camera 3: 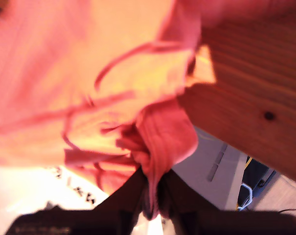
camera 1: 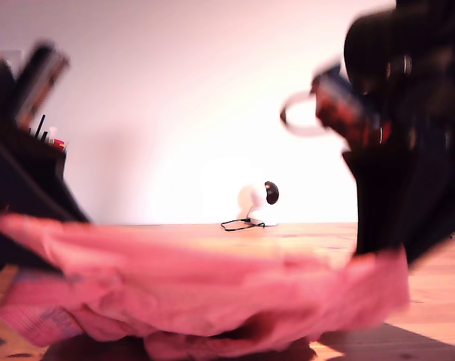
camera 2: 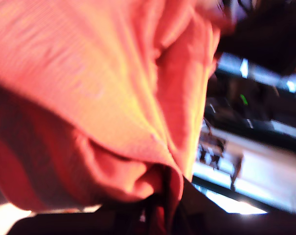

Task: Fold the underwear in front of you. After folding it, place it to the right side.

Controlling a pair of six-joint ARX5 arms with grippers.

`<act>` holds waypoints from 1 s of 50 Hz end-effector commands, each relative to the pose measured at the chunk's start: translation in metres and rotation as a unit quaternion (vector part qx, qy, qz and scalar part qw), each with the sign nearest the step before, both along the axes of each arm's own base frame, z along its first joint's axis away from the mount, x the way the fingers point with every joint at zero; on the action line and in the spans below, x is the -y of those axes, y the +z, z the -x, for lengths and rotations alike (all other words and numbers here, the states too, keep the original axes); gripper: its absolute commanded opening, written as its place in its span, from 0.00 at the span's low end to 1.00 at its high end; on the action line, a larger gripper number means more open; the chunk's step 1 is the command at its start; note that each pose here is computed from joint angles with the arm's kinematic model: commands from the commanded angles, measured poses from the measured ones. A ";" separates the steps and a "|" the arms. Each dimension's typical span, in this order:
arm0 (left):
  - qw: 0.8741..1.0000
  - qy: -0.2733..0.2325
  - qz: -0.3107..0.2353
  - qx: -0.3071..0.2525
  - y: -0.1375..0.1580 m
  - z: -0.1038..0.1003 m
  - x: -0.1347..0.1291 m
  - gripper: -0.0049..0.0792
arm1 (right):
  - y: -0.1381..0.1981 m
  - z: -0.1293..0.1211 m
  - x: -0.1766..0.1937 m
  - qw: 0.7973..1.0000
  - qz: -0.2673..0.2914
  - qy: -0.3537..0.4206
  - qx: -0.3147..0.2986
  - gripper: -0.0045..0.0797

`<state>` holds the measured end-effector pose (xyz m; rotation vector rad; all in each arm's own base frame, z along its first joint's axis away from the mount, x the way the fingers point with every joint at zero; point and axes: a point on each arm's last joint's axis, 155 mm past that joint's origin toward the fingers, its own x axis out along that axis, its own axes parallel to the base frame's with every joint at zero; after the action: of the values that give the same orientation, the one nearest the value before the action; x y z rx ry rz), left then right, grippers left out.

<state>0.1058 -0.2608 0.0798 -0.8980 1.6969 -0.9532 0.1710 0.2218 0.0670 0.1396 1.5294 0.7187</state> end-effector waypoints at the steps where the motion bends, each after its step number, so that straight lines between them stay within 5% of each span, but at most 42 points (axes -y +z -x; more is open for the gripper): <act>1: 1.000 -0.006 0.009 0.004 0.004 0.002 0.001 0.04 | 0.012 -0.013 -0.004 1.000 -0.006 0.001 0.026 0.04; 12: 0.999 0.026 0.011 0.032 0.005 -0.020 -0.002 0.04 | 0.031 -0.041 -0.009 0.997 0.000 0.002 0.082 0.04; 31: 0.992 0.109 0.012 0.065 0.007 -0.068 -0.022 0.04 | 0.012 -0.073 -0.017 0.995 0.029 0.001 0.099 0.04; 50: 0.968 0.215 -0.009 0.131 0.009 -0.128 -0.052 0.04 | 0.026 -0.126 -0.036 0.988 0.027 -0.001 0.153 0.04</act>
<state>0.2269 -0.2113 0.0867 -1.0272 1.2480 -0.7355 0.2908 0.2647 0.1142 0.0023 1.2091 0.7045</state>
